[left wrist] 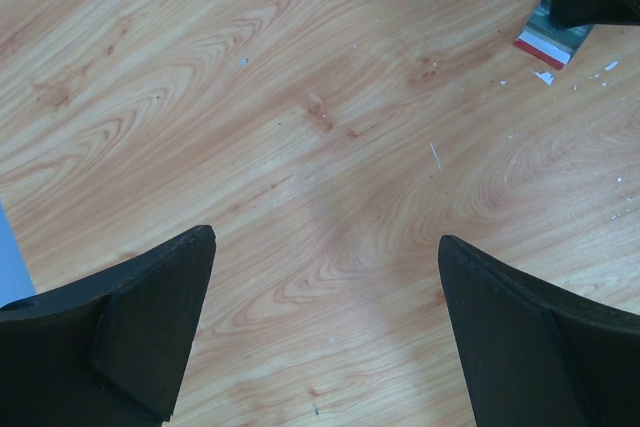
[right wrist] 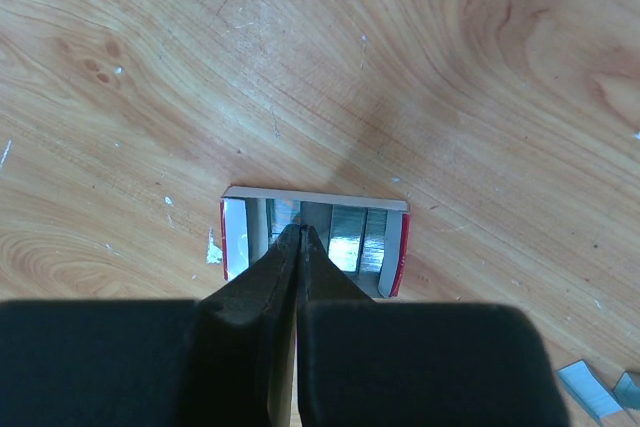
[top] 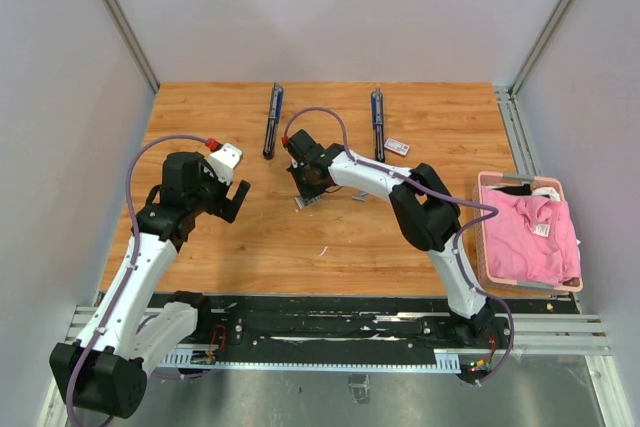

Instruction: Unload the staples from the stapler

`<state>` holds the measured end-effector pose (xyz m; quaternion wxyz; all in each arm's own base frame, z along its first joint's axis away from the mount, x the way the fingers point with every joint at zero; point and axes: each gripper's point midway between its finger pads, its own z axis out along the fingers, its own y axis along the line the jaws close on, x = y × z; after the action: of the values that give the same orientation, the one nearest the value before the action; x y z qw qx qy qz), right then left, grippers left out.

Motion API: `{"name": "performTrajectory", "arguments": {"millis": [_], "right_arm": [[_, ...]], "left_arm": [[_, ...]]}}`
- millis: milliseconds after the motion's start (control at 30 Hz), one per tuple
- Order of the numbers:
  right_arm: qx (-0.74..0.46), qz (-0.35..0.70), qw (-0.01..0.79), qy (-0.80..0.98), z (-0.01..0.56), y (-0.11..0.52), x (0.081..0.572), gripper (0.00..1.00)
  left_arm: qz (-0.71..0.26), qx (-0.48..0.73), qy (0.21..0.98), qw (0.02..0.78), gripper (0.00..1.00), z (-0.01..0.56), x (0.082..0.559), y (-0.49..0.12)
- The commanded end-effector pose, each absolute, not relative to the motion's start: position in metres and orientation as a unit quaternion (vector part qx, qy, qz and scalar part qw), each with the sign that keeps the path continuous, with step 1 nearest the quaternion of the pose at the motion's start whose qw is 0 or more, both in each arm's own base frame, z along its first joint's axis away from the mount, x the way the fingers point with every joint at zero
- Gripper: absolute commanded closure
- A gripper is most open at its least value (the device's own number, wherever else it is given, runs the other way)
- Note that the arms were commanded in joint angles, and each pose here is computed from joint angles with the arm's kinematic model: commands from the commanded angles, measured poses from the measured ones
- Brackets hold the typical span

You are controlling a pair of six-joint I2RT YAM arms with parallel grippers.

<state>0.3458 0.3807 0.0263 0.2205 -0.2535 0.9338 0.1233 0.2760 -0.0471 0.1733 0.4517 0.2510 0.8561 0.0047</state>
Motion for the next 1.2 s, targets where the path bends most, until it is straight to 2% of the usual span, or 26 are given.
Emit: {"name": "performTrajectory", "arguments": {"millis": [0,533,1067,1167], "right_arm": [[-0.253,0.114,0.225,0.934,0.028,0.384,0.346,0.99],[-0.273,0.115,0.244,0.924,0.042,0.392,0.349,0.99],[-0.279,0.107,0.238,0.924,0.033,0.393,0.346,0.98],[-0.280,0.107,0.237,0.924,0.032,0.394,0.346,0.92]], "left_arm": [[0.007,0.254,0.851,0.459,0.02,0.175,0.280,-0.047],[0.007,0.254,0.851,0.460,0.02,0.175,0.280,-0.047],[0.005,0.254,0.850,0.461,0.02,0.176,0.279,-0.048],[0.005,0.254,0.850,0.462,0.02,0.176,0.279,-0.048]]}}
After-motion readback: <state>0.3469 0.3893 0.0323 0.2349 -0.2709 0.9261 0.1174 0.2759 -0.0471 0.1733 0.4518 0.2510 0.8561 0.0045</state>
